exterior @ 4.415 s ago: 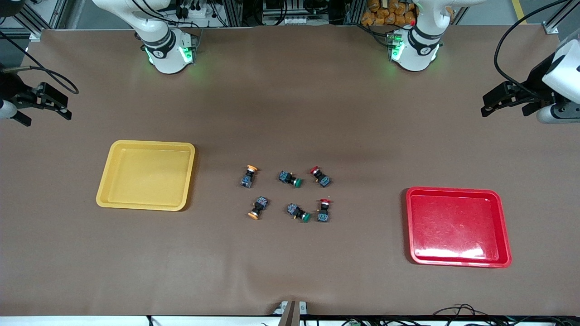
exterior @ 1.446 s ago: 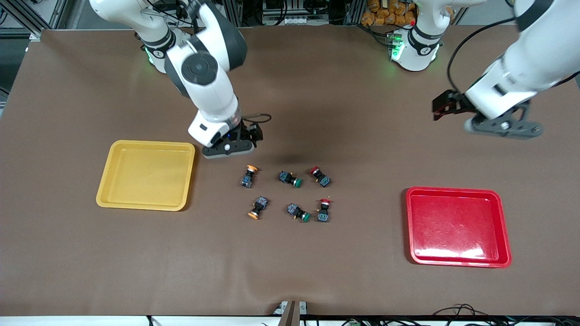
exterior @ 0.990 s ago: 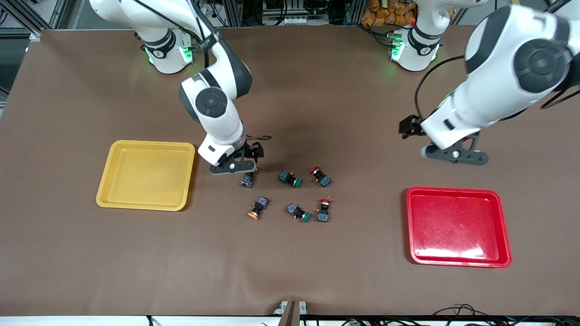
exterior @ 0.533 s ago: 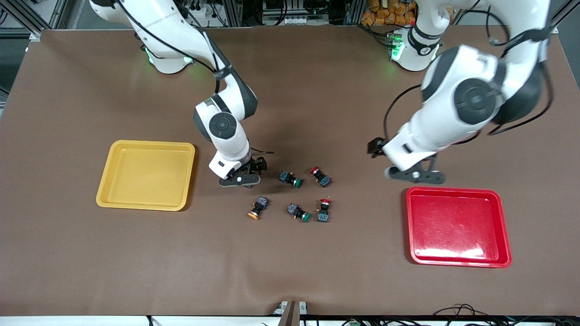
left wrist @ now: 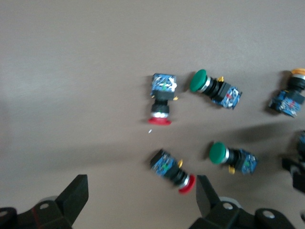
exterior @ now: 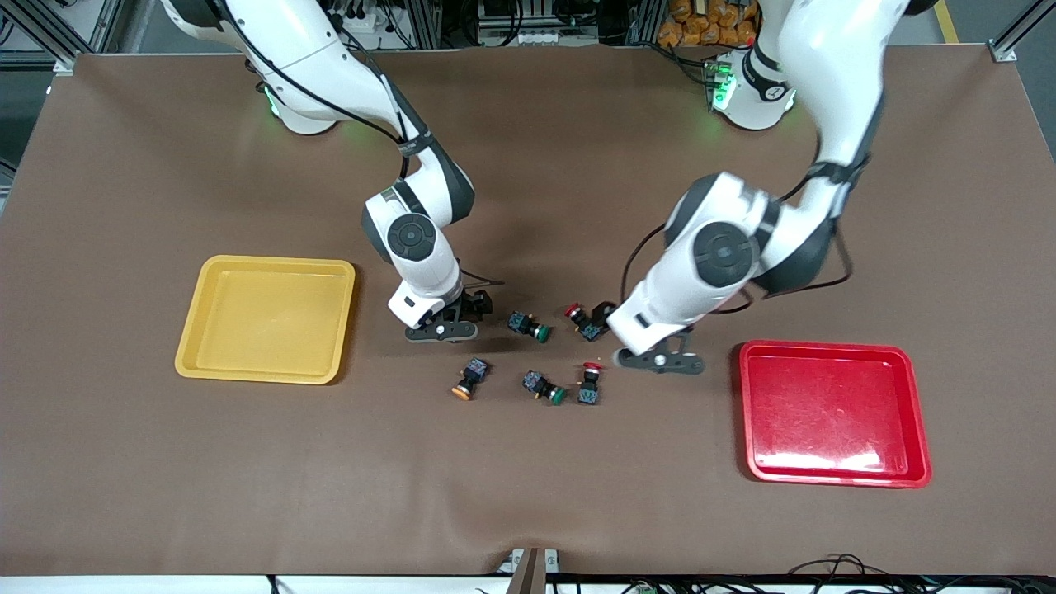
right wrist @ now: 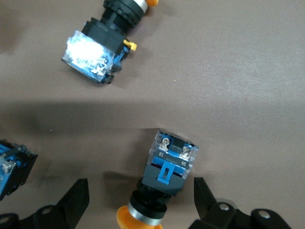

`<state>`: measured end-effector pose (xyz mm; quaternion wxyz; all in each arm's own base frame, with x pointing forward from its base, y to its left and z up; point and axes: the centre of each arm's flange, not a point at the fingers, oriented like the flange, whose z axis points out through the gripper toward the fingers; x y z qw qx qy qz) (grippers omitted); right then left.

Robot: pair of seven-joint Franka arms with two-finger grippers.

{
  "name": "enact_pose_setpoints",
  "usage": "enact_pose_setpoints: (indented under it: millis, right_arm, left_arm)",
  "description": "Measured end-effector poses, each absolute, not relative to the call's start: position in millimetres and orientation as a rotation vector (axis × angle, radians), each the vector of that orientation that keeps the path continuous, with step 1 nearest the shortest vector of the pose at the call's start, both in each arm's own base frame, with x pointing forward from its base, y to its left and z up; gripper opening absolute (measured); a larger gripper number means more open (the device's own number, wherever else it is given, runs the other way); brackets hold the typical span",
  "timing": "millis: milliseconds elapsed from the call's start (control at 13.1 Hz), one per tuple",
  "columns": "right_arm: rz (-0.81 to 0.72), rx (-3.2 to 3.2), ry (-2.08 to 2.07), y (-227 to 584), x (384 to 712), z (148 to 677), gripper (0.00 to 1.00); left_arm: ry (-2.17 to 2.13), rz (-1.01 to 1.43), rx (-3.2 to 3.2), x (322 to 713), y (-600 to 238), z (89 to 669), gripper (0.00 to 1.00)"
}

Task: Place red and yellow buttons in trays
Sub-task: 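Grasp yellow button with the right gripper while the left gripper grasps red button, then carry both held buttons over their matching trays with both grippers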

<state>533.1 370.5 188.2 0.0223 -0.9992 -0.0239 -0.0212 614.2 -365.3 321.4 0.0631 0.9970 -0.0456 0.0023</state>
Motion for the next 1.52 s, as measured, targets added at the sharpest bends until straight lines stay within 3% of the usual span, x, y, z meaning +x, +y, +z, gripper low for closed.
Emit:
enact_pose_setpoints:
  millis: [76,533,837,990,1294,1522]
  right_arm:
    - [-0.066,-3.094,-0.072,371,533,188,0.97]
    - [-0.059,-3.098,-0.058,367,536,189,0.32]
    - [-0.026,-3.108,-0.060,370,539,198,0.32]
    - [0.019,-3.121,-0.058,374,548,230,0.32]
    - [0.035,-3.109,0.016,350,588,373,0.32]
    - [0.074,-3.112,0.063,316,603,474,0.32]
  left_arm:
    - [-0.141,0.029,3.027,611,-377,301,1.00]
    - [-0.203,0.119,3.054,604,-400,200,1.00]
    - [-0.264,0.161,3.024,609,-395,174,1.00]
    - [-0.307,0.182,3.028,612,-394,175,1.00]
    - [-0.374,0.240,3.047,616,-394,181,1.00]
    - [-0.378,0.246,3.044,616,-395,181,0.87]
